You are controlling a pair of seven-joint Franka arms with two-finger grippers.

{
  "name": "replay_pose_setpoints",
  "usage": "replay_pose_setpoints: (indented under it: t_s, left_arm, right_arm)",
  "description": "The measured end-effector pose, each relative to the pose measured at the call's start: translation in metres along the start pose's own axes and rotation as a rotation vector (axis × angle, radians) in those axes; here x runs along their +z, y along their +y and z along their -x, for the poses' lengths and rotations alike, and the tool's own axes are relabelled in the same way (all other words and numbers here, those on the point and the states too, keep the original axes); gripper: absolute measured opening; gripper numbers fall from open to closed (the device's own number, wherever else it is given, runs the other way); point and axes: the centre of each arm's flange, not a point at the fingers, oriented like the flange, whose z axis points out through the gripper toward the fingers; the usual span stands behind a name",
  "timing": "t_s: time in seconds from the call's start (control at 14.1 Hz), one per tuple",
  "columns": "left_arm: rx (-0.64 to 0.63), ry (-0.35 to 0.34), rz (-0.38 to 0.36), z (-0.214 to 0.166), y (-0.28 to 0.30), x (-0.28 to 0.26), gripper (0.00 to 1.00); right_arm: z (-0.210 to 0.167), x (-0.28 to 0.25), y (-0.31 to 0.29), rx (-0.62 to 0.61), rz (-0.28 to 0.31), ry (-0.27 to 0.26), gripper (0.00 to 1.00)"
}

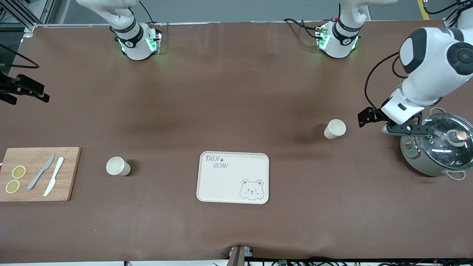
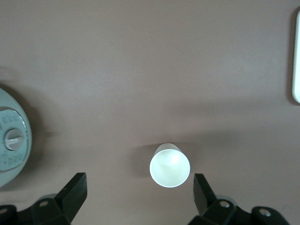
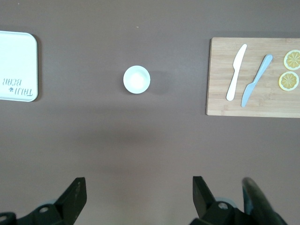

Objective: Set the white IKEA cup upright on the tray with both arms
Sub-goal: 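Reach the left gripper toward the white paper cup beside the pot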

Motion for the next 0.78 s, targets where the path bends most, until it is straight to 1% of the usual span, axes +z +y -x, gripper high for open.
replay_pose_setpoints:
  t_s: [0.43, 0.57, 0.78]
  left_arm:
    - [0.014, 0.06, -0.003, 0.05, -0.004, 0.078, 1.0]
    - [0.016, 0.05, -0.004, 0.064, -0.005, 0.096, 1.0]
    - [0.018, 0.037, -0.005, 0.071, -0.004, 0.11, 1.0]
  right_arm:
    - [-0.013, 0.03, 0.004, 0.005, 0.002, 0.012, 1.0]
    - [-0.019, 0.048, 0.006, 0.007, 0.003, 0.01, 1.0]
    - [-0.032, 0.075, 0.008, 0.009, 0.004, -0.001, 1.0]
